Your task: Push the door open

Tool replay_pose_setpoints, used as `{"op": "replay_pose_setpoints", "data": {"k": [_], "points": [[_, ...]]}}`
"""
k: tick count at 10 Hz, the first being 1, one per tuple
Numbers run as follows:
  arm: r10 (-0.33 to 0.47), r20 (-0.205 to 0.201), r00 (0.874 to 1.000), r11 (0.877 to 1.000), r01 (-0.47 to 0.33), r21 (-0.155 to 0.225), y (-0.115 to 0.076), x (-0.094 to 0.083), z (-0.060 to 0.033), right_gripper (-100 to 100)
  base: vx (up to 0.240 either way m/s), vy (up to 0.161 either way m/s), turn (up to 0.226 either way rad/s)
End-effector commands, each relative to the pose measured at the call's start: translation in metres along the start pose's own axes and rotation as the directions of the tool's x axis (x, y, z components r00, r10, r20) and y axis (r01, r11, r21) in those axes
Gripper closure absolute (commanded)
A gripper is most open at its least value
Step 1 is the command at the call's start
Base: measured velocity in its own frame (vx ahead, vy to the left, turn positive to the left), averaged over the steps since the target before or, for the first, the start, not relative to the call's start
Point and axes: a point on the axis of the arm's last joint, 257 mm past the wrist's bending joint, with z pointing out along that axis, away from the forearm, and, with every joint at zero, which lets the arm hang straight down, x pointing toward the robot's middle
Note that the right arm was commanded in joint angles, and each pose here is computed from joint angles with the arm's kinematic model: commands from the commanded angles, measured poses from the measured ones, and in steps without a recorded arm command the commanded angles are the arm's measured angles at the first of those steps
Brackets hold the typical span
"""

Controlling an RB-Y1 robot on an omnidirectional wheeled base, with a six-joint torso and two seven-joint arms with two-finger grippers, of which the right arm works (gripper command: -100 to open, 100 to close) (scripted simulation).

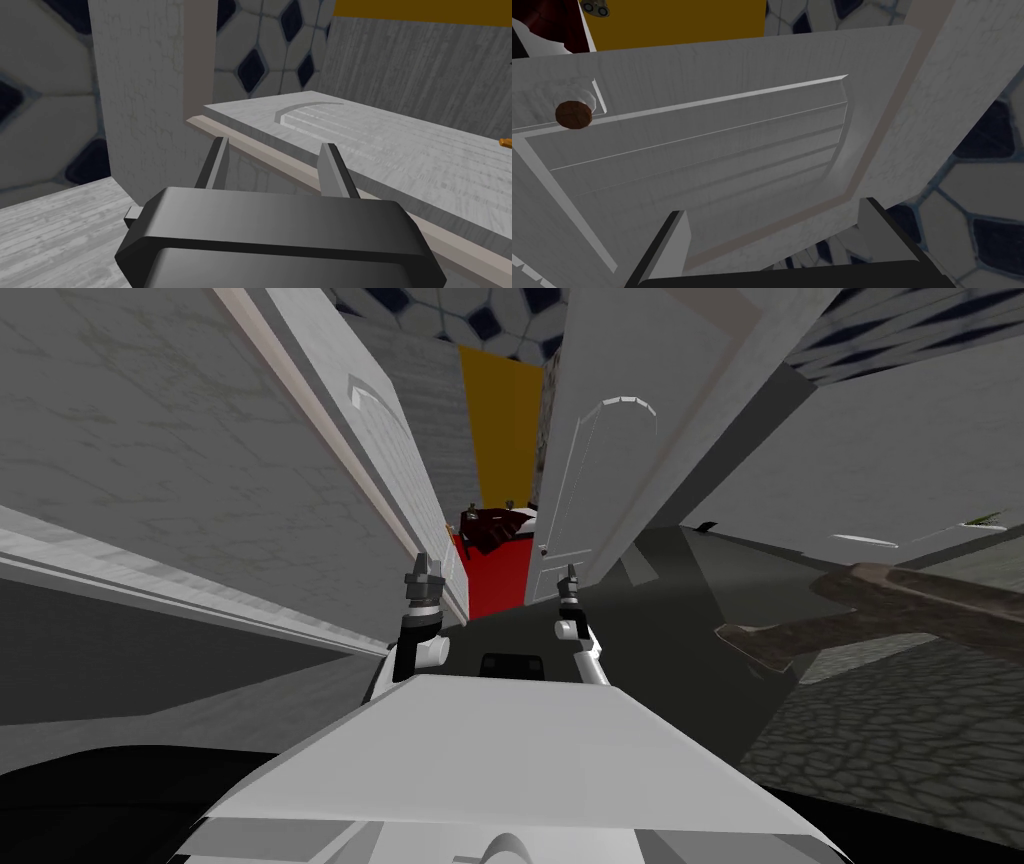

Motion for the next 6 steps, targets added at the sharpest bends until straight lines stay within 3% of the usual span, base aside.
{"op": "replay_pose_setpoints", "data": {"k": [1,6], "points": [[0.0,0.002,1.0,1.0,0.0,0.025,-0.011,0.001,0.0028,-100,0.049,-0.107,0.136],[0.0,0.008,1.0,0.995,-0.001,0.098,-0.047,0.003,0.0088,-100,0.055,-0.115,0.143]]}}
